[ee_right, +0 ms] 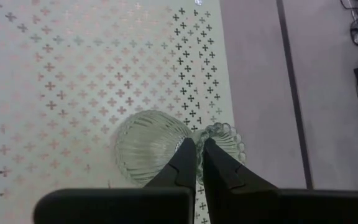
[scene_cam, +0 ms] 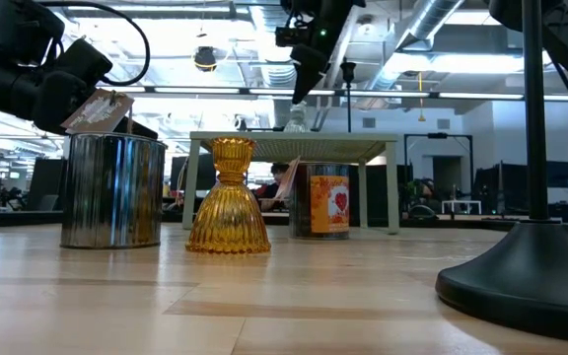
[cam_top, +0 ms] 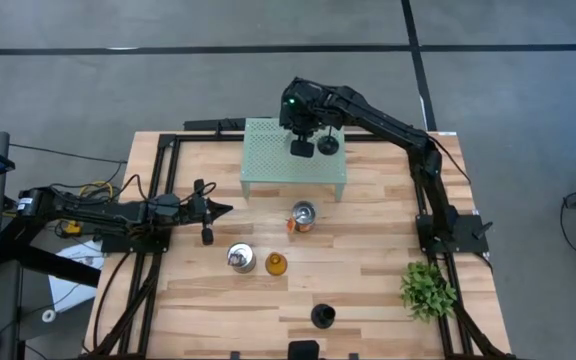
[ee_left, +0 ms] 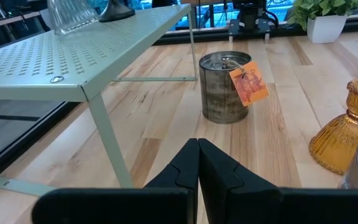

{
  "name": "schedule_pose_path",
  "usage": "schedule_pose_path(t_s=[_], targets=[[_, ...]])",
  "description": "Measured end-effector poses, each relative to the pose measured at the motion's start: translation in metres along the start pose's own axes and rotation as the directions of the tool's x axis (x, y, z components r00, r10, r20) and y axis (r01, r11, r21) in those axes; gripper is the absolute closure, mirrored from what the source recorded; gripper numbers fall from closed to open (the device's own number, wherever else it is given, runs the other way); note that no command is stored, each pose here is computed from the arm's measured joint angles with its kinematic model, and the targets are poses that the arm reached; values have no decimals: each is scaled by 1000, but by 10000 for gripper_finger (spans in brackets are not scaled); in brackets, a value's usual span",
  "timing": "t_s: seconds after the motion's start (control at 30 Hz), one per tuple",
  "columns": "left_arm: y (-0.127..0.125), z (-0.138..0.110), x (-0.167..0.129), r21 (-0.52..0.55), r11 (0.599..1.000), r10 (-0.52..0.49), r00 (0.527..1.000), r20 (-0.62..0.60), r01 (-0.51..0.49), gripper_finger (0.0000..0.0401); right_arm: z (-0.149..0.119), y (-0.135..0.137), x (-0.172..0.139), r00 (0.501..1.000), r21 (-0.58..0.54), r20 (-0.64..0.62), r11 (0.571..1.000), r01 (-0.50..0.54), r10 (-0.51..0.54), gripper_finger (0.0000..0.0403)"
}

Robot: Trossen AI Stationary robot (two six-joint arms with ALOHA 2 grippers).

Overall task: Pick & Place candle stick holders
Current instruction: Put the green candle holder on the shelf

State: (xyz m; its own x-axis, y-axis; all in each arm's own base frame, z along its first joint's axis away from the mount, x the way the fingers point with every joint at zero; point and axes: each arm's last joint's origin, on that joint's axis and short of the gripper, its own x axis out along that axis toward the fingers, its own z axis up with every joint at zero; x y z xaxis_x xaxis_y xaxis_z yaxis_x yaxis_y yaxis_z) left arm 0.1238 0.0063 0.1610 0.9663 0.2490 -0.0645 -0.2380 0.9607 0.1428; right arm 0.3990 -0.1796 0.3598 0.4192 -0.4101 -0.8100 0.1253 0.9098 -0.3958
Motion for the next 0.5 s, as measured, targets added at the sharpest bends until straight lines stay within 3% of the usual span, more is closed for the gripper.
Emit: schedule_pose_path(t_s=[0.5], targets=[[0, 0, 0, 0, 1000, 0, 1000, 0, 0, 393, 0, -1, 0, 1000, 19, 1, 1000, 0, 0, 389]])
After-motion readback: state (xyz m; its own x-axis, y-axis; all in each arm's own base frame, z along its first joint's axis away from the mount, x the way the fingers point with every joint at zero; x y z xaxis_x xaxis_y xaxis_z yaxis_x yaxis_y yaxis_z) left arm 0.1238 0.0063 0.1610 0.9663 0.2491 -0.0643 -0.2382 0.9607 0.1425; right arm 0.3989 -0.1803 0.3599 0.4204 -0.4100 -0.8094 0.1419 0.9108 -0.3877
